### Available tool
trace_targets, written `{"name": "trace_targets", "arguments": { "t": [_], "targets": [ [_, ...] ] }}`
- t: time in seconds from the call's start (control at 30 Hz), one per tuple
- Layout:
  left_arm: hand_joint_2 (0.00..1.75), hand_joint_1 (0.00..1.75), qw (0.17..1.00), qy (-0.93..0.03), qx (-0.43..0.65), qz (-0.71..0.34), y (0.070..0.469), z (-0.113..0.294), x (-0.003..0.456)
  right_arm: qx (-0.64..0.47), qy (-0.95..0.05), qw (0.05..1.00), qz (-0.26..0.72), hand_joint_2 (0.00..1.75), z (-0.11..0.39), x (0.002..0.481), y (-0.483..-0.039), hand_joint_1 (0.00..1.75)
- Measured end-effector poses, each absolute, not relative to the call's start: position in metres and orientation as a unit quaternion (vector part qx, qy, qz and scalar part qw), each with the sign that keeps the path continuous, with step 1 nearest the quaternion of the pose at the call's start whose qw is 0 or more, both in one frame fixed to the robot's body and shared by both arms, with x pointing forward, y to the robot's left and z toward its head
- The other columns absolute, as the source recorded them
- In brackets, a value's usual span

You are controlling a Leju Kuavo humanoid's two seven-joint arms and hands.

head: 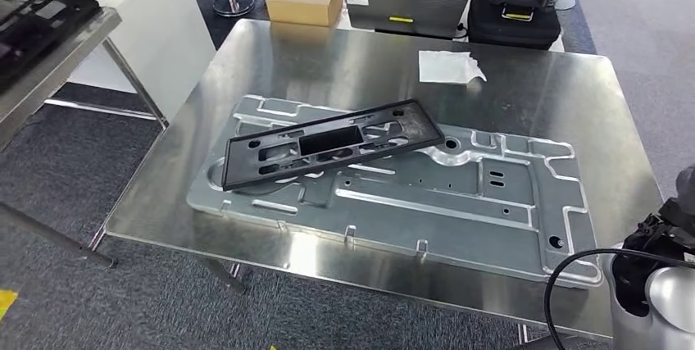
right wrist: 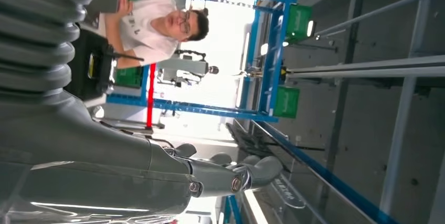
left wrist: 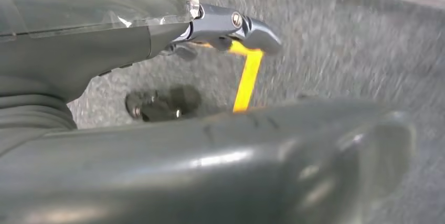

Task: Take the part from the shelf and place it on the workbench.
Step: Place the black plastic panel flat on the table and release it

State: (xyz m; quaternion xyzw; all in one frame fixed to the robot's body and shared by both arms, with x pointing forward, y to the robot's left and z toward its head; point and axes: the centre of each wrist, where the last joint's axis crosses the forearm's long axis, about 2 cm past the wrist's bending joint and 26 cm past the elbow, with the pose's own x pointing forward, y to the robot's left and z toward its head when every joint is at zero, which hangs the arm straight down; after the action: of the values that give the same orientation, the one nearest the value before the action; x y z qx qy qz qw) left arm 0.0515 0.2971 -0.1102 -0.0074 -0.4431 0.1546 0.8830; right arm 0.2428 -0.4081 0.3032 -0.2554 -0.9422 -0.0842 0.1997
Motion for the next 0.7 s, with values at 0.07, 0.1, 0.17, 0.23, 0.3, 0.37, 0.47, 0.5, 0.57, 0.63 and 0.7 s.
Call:
{"name": "trace_targets", "arguments": {
  "t": [0.07,0.1,0.17,0.23,0.3,0.37,0.47,0.5,0.57,0.63,0.7],
  "targets": [
    [0.00,0.00,0.883,-0.443,-0.005,0.155,0.299,-0.110,0.051,-0.258,-0.942,0.200,-0.083,0.00,0.303,0.242,-0.409,0.00],
    [0.00,0.00,0.883,-0.443,-0.005,0.156,0.299,-0.110,0.051,-0.259,-0.941,0.199,-0.083,0.00,0.303,0.241,-0.410,0.00],
    [0.00,0.00,0.883,-0.443,-0.005,0.157,0.298,-0.110,0.052,-0.262,-0.941,0.197,-0.082,0.00,0.304,0.240,-0.411,0.00],
    [0.00,0.00,0.883,-0.442,-0.006,0.158,0.297,-0.110,0.051,-0.263,-0.941,0.198,-0.082,0.00,0.304,0.240,-0.412,0.00],
    [0.00,0.00,0.883,-0.441,-0.007,0.159,0.296,-0.110,0.051,-0.264,-0.940,0.199,-0.081,0.00,0.303,0.240,-0.412,0.00],
    [0.00,0.00,0.883,-0.441,-0.009,0.159,0.295,-0.110,0.051,-0.267,-0.940,0.198,-0.079,0.00,0.304,0.239,-0.413,0.00],
    [0.00,0.00,0.883,-0.442,-0.009,0.158,0.296,-0.110,0.052,-0.280,-0.936,0.202,-0.067,0.00,0.299,0.233,-0.414,0.00],
    [0.00,0.00,0.883,-0.442,-0.009,0.157,0.296,-0.110,0.052,-0.286,-0.934,0.205,-0.062,0.00,0.296,0.229,-0.414,0.00],
    [0.00,0.00,0.885,-0.439,-0.010,0.157,0.295,-0.111,0.048,-0.293,-0.931,0.208,-0.056,0.00,0.292,0.224,-0.413,0.00],
    [0.00,0.00,0.886,-0.437,-0.011,0.156,0.294,-0.111,0.046,-0.299,-0.929,0.211,-0.053,0.00,0.288,0.219,-0.412,0.00],
    [0.00,0.00,0.885,-0.438,-0.013,0.156,0.293,-0.111,0.048,-0.307,-0.925,0.217,-0.048,0.00,0.284,0.212,-0.411,0.00]
  ]
}}
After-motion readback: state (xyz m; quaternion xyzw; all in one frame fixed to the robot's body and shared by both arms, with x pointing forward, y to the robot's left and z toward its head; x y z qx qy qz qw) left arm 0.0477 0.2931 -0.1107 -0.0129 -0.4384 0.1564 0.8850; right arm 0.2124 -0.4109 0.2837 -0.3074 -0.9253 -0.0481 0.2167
